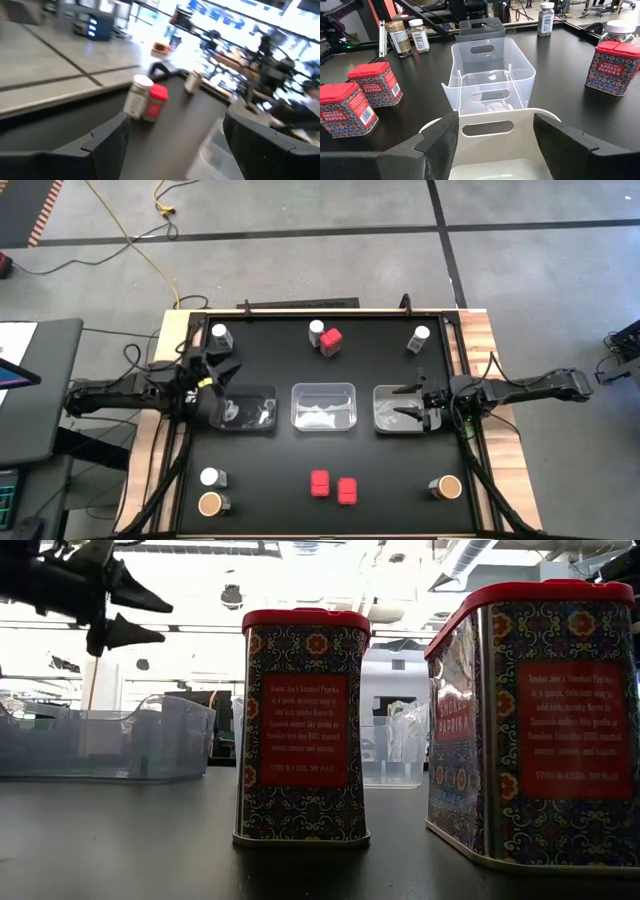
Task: Sort spices by type
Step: Put the top left white seasoning bottle into the black bin
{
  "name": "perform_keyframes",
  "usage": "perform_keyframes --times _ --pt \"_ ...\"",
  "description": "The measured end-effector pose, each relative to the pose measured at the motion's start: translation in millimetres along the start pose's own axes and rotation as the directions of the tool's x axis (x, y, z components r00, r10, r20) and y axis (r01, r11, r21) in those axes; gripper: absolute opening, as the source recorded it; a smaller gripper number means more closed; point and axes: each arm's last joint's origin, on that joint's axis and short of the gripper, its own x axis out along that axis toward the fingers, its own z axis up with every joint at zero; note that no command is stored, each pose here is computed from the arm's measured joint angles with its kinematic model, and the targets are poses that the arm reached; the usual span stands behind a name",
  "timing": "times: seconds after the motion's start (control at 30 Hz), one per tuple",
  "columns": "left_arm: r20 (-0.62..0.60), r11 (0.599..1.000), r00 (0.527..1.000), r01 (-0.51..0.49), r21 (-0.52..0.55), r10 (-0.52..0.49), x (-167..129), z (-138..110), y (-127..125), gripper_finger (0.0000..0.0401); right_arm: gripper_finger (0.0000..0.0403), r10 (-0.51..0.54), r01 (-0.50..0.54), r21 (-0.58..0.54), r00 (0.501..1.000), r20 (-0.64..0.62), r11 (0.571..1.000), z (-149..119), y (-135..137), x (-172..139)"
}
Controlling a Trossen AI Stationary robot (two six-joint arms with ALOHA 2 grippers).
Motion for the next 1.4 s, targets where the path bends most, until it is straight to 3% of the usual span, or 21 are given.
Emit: perform_keyframes --times 0.1,0.3,0.5,0.8,0.97,1.23,1.4 --pt "0.055 0.994 0.992 -0.111 -0.009 0.111 0.6 13.4 -2.5 0.0306 0.0286 0.0 0.0 0.0 1.0 0.0 1.0 0.0 0.0 0.0" --pt "0.093 0.975 0.976 -0.206 0.087 0.198 4.1 50.2 -14.1 0.0306 0.0286 0.0 0.0 0.0 1.0 0.0 1.0 0.0 0.0 0.0" --pt "0.076 0.94 0.944 -0.328 0.096 0.322 4.0 96.0 -23.0 0.0306 0.0286 0.0 0.0 0.0 1.0 0.0 1.0 0.0 0.0 0.0" --pt "0.065 0.867 0.917 -0.393 0.305 0.393 16.0 147.0 -41.2 0.0306 0.0286 0.0 0.0 0.0 1.0 0.0 1.0 0.0 0.0 0.0" --pt "0.072 0.787 0.888 -0.438 0.435 0.454 30.8 154.4 -46.6 0.0306 0.0286 0.0 0.0 0.0 1.0 0.0 1.0 0.0 0.0 0.0" --pt "-0.027 0.769 0.874 -0.412 0.489 0.485 56.2 139.8 -48.9 0.0306 0.0286 0.0 0.0 0.0 1.0 0.0 1.0 0.0 0.0 0.0" --pt "-0.217 0.79 0.821 -0.381 0.48 0.528 74.6 141.4 -36.5 0.0288 0.0286 0.0 0.0 0.0 1.0 0.0 1.0 0.0 0.0 0.0"
